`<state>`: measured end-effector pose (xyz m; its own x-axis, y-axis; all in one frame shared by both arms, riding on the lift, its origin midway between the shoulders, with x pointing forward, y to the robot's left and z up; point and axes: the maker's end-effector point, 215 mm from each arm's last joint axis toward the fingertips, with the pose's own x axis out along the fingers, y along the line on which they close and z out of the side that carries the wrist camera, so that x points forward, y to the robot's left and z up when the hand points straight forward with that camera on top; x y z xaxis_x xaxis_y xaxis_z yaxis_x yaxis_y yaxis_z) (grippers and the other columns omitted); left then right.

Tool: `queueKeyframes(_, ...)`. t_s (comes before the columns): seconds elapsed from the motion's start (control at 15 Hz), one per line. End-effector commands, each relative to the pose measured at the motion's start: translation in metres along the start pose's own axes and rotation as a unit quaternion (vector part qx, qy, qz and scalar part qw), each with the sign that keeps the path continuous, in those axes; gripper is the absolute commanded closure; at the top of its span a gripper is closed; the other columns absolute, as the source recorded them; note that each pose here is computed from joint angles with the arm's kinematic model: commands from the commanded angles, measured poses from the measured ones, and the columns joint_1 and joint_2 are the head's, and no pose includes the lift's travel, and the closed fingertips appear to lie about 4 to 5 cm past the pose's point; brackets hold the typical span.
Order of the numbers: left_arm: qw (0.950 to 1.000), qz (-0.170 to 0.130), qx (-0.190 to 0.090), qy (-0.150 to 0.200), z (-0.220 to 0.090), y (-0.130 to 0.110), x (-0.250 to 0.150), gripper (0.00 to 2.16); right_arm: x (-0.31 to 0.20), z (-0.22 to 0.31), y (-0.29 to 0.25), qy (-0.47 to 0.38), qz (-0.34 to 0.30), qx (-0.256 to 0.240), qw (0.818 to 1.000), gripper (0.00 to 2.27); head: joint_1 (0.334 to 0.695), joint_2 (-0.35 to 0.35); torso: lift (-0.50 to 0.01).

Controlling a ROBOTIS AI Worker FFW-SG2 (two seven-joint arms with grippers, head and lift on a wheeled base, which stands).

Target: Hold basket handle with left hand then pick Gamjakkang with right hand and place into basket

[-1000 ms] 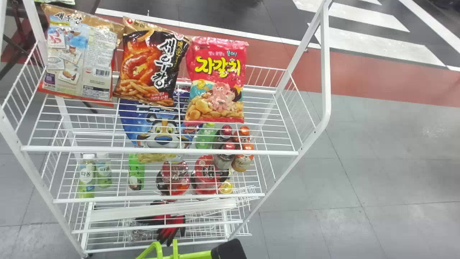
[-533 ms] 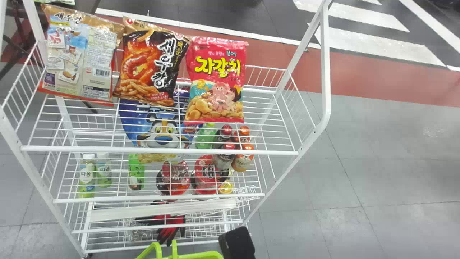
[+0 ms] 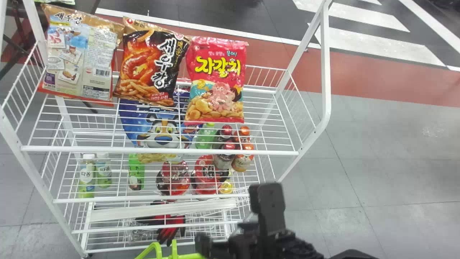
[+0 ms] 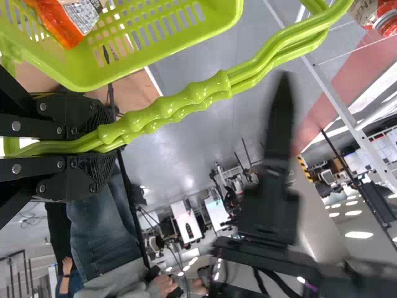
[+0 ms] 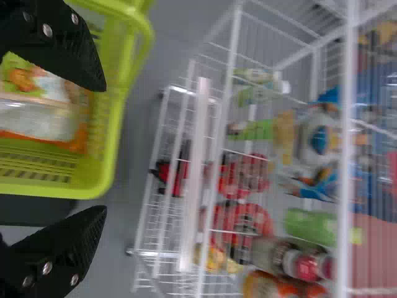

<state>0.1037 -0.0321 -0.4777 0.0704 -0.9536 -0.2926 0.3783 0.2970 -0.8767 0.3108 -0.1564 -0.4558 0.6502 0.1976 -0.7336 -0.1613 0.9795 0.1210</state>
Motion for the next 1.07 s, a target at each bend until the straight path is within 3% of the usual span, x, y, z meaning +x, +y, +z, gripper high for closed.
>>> queueKeyframes(0.0,1.0,0.0,0.001,-0.001,0.001,0.0,0.0,2.15,-0.004,0.067,-0.008,-0.125,-0.012,0.014,0.992,0.06,0.695,-0.35,-0.018)
queueKeyframes(0.33,1.0,-0.001,0.004,-0.004,0.002,0.002,0.001,2.15,-0.051,0.145,-0.019,-0.335,-0.038,0.003,0.942,0.08,0.695,-0.35,-0.018)
queueKeyframes(0.6,1.0,-0.003,0.004,-0.005,0.002,0.002,0.002,2.15,-0.063,0.15,-0.023,-0.356,-0.045,0.004,0.934,0.09,0.695,-0.35,-0.018)
queueKeyframes(1.0,1.0,-0.003,0.003,-0.005,0.002,0.001,0.002,2.15,-0.067,0.15,-0.036,-0.343,-0.063,0.002,0.937,0.11,0.695,-0.35,-0.018)
